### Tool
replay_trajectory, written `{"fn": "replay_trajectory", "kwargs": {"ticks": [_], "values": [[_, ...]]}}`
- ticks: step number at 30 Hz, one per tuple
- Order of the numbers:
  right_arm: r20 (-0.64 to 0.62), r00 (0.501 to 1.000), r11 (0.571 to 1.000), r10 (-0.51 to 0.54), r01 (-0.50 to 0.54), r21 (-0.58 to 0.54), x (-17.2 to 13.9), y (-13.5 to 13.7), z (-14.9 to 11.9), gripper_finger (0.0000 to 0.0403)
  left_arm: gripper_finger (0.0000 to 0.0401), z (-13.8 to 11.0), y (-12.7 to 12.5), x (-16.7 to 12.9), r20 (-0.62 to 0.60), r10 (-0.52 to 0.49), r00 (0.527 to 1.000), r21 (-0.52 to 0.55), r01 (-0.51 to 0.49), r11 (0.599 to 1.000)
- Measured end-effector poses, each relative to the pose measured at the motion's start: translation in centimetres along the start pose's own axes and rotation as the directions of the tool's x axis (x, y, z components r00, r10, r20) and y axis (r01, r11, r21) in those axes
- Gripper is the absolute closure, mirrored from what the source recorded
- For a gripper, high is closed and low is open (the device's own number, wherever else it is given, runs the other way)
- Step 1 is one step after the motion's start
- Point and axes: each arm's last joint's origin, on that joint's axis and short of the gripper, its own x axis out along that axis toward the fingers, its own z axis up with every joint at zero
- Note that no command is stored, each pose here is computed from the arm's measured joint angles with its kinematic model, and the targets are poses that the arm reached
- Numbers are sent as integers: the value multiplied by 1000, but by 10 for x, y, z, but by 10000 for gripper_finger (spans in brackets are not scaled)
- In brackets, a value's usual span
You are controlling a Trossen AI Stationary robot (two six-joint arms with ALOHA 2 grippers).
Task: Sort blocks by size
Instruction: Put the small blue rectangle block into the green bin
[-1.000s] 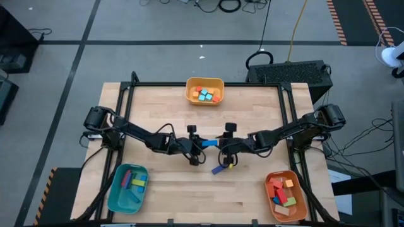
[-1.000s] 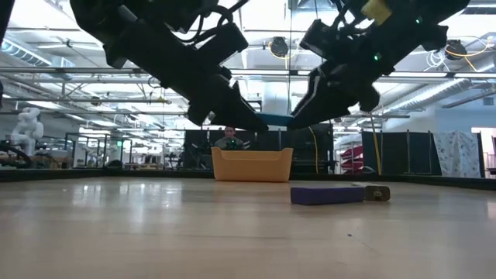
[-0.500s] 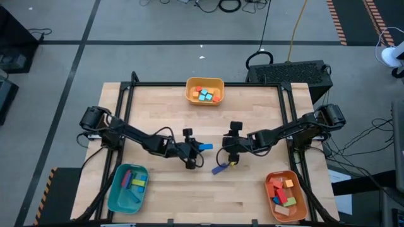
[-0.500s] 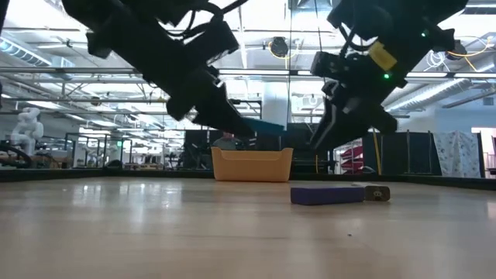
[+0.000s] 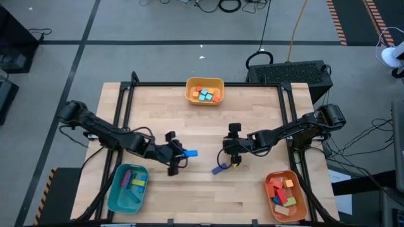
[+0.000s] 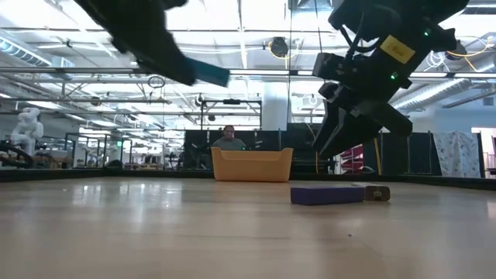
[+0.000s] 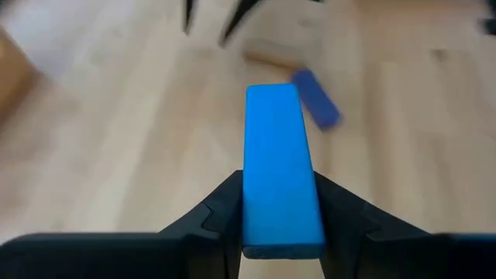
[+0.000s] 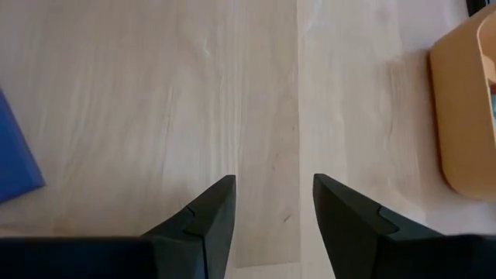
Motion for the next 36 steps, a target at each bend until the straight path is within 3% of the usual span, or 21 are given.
{"fn": "replay_trajectory", "kwargs": {"ticks": [5,12,17,22,29,36], "values": [[0,1000,1000,-6,6,-19,0,0,0,245,279,-9,-2,-33,-137,-167,976,-87,156,984],[-1,1000,1000,-8,8,-16,0,0,0,245,279,-26,-2,-64,-318,-267,910,-184,218,959],[-2,1000,1000,-9,9,-16,0,0,0,245,279,-38,-3,-76,-453,-341,824,-242,254,936],[-2,1000,1000,-10,10,-16,0,-1,0,245,279,-51,-4,-85,-588,-363,723,-314,210,926],[-2,1000,1000,-11,11,-16,0,-1,0,245,279,-58,-12,-92,-630,-369,683,-299,226,927],[0,1000,1000,-11,11,-15,0,-1,0,245,280,-64,-21,-99,-678,-426,599,-307,295,905]]}}
